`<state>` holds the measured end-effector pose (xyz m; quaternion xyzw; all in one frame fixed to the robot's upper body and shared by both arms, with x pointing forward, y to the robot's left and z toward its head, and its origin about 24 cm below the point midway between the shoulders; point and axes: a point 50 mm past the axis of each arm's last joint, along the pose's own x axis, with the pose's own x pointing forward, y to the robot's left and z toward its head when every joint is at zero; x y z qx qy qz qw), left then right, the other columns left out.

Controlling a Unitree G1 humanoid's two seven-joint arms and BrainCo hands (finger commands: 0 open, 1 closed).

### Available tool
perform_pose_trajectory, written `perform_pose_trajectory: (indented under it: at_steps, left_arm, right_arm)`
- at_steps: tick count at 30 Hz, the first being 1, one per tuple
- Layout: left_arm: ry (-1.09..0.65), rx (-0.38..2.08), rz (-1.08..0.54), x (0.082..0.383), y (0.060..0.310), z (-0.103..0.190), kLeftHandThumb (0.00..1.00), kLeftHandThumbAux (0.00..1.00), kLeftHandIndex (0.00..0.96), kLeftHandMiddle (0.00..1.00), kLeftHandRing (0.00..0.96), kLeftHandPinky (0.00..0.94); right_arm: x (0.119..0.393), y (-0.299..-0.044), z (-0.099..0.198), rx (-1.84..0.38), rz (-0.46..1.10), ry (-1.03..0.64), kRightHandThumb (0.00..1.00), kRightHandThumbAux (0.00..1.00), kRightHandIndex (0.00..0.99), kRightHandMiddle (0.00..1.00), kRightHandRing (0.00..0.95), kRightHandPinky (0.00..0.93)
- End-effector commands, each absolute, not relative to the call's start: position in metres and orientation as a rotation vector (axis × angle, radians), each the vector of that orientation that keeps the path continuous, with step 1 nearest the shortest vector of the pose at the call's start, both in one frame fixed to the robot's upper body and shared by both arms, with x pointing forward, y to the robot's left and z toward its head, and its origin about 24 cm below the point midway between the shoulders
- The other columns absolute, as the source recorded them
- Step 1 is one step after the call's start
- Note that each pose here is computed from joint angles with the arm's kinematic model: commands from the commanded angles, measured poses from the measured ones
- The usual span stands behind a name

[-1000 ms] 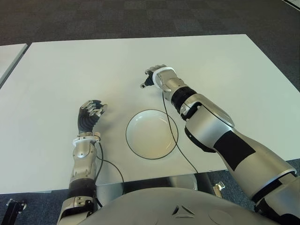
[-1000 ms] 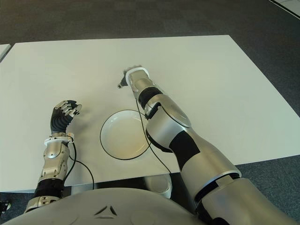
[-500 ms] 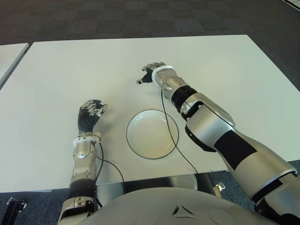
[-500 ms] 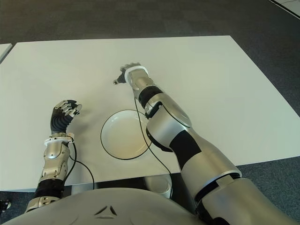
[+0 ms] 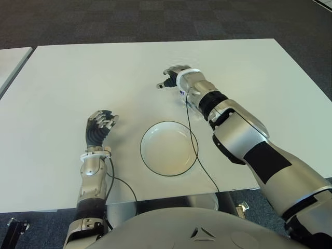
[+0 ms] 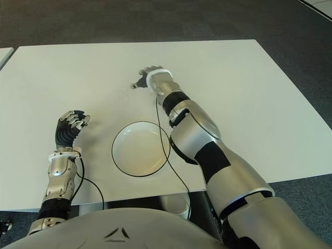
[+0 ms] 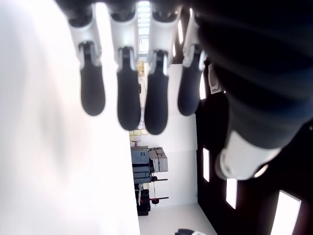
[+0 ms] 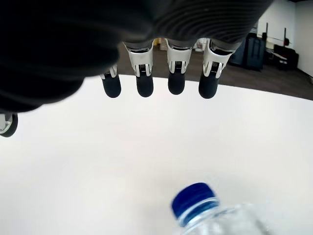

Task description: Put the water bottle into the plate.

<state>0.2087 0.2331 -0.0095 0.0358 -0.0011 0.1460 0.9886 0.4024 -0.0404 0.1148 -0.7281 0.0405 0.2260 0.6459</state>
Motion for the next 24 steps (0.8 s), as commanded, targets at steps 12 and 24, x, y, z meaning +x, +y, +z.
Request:
perform_pose_trajectory:
  at_steps: [12, 24]
  left_arm:
    - [0.016, 0.105, 0.281, 0.206, 0.236, -0.012, 0.706, 0.713, 0.43, 0.517, 0.51, 0.505]
    - [0.015, 0.086, 0.271, 0.206, 0.237, -0.011, 0.705, 0.712, 0.43, 0.511, 0.502, 0.499]
  right_arm:
    - [0.413, -0.066, 0.13, -1.706, 0.343, 0.119, 0.494, 0.142, 0.0, 0.0, 0.0, 0.0]
    - [0.413, -0.078, 0.128, -1.676, 0.251, 0.192, 0.496, 0.13, 0.0, 0.0, 0.0, 0.0]
